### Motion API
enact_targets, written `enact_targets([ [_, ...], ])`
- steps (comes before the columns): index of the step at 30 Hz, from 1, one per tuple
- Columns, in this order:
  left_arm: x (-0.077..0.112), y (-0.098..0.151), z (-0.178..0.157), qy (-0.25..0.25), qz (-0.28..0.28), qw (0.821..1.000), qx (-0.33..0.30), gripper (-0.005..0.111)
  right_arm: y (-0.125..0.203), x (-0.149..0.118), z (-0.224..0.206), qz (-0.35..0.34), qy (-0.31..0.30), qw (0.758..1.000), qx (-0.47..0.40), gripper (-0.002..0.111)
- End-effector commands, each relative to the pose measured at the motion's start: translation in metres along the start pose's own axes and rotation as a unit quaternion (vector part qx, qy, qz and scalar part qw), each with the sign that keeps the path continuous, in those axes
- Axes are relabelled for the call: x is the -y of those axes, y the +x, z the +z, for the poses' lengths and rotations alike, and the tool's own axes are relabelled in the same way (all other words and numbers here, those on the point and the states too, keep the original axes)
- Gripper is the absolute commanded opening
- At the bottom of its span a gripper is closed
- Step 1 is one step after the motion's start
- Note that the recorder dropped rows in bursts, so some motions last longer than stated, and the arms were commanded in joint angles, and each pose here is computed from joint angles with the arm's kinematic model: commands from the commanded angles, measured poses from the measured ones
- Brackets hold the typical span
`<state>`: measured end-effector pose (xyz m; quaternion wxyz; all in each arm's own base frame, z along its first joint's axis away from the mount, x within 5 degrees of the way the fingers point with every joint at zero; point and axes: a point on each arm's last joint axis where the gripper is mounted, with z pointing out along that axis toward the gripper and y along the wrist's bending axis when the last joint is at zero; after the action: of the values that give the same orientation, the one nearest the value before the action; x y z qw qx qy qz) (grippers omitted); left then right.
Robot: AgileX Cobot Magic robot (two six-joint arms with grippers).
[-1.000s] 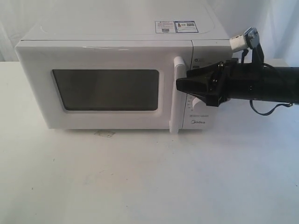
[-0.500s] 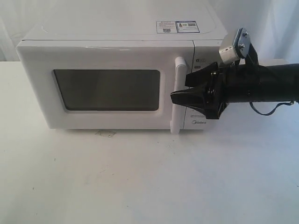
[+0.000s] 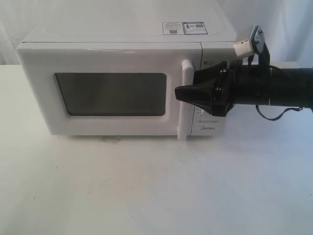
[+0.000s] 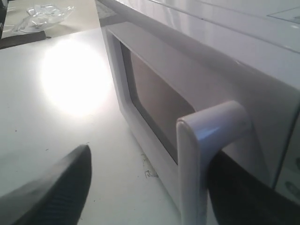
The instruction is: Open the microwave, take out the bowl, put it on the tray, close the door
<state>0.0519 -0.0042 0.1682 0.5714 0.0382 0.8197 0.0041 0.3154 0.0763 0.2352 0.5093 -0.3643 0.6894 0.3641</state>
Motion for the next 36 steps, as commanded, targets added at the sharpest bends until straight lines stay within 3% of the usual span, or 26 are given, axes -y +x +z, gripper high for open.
enact_targets([
  [1,0.000,0.001,0.000,0.000,-0.002,1.000,-0.001,0.000,-0.002,-0.002,0.013,0.008,-0.040,0.999,0.034,0.062],
  [24,0.000,0.001,0.000,0.000,-0.002,1.000,-0.001,0.000,0.009,0.011,0.014,0.013,0.025,1.000,-0.011,0.062],
  [36,0.000,0.001,0.000,0.000,-0.002,1.000,-0.001,0.000,0.008,0.004,0.022,0.010,0.010,1.000,-0.013,0.060],
])
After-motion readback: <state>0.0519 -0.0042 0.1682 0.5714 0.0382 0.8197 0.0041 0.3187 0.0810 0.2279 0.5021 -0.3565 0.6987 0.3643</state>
